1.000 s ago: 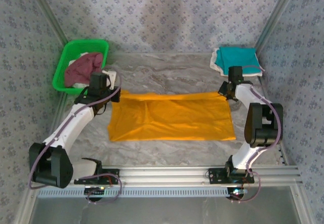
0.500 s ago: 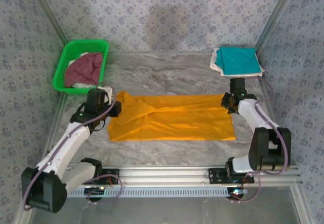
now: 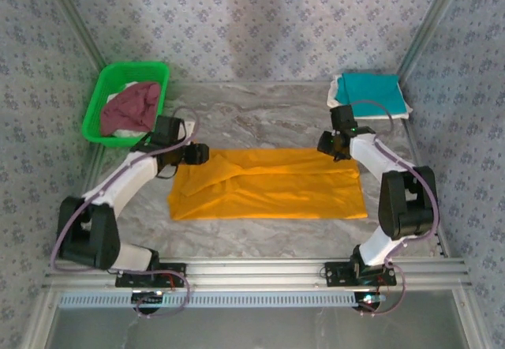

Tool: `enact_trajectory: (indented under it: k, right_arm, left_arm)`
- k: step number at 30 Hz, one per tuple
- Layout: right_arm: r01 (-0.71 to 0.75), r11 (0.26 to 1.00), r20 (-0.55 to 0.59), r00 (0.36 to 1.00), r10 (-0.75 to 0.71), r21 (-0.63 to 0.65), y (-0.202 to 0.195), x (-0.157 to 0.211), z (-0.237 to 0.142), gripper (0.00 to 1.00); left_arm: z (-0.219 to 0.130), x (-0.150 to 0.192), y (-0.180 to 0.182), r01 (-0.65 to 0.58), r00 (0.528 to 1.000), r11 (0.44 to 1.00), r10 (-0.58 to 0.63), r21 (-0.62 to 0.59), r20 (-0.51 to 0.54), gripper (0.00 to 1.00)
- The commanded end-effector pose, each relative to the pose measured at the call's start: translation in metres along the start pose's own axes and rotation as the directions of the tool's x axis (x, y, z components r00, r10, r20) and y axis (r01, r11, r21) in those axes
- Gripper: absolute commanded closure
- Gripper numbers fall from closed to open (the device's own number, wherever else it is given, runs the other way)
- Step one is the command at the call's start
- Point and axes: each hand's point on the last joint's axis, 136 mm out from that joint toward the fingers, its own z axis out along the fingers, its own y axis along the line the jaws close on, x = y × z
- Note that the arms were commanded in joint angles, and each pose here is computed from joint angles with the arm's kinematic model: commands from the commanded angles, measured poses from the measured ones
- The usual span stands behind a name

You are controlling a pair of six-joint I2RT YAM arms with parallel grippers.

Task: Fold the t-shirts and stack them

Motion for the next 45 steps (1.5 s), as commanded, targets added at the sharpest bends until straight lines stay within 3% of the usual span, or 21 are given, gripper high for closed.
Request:
enact_trajectory:
  k: [1, 16, 20, 23, 25, 27, 30, 45]
  right_arm:
    - [0.005, 1.000, -0.009, 1.000, -0.005, -0.018, 0.006, -0.002, 0.007, 0.54]
    - [-0.023, 1.000, 0.020, 1.000, 0.023, 0.002, -0.017, 0.005, -0.001, 0.52]
    - [-0.031, 1.000, 0.029, 0.999, 0.030, 0.003, -0.020, 0.004, -0.003, 0.52]
    - [-0.036, 0.999, 0.047, 0.998, 0.036, 0.001, -0.022, 0.002, -0.007, 0.52]
    - [-0.040, 0.999, 0.049, 0.998, 0.040, 0.001, -0.023, 0.001, -0.008, 0.52]
    - [-0.040, 0.999, 0.050, 0.998, 0.040, 0.000, -0.024, 0.001, -0.010, 0.51]
    - [-0.045, 0.999, 0.053, 0.998, 0.044, 0.001, -0.025, 0.001, -0.010, 0.51]
    - [-0.044, 0.999, 0.049, 0.998, 0.044, 0.002, -0.026, 0.002, -0.011, 0.51]
  left_arm:
    - [0.016, -0.014, -0.029, -0.121, 0.991, 0.988, 0.127, 0.100, -0.050, 0.43]
    - [0.089, 0.007, -0.013, -0.162, 0.958, 0.984, 0.174, 0.069, -0.226, 0.39]
    - [0.099, 0.013, -0.009, -0.156, 0.957, 0.986, 0.167, 0.063, -0.239, 0.45]
    - [0.100, 0.015, -0.008, -0.152, 0.956, 0.987, 0.161, 0.056, -0.245, 0.55]
    - [0.098, 0.014, -0.008, -0.148, 0.959, 0.987, 0.157, 0.054, -0.235, 0.71]
    - [0.095, 0.013, -0.009, -0.151, 0.962, 0.987, 0.159, 0.055, -0.220, 0.78]
    - [0.091, 0.013, -0.009, -0.150, 0.964, 0.988, 0.156, 0.045, -0.216, 0.98]
    - [0.052, 0.001, -0.036, -0.183, 0.968, 0.982, 0.188, 0.043, -0.166, 1.00]
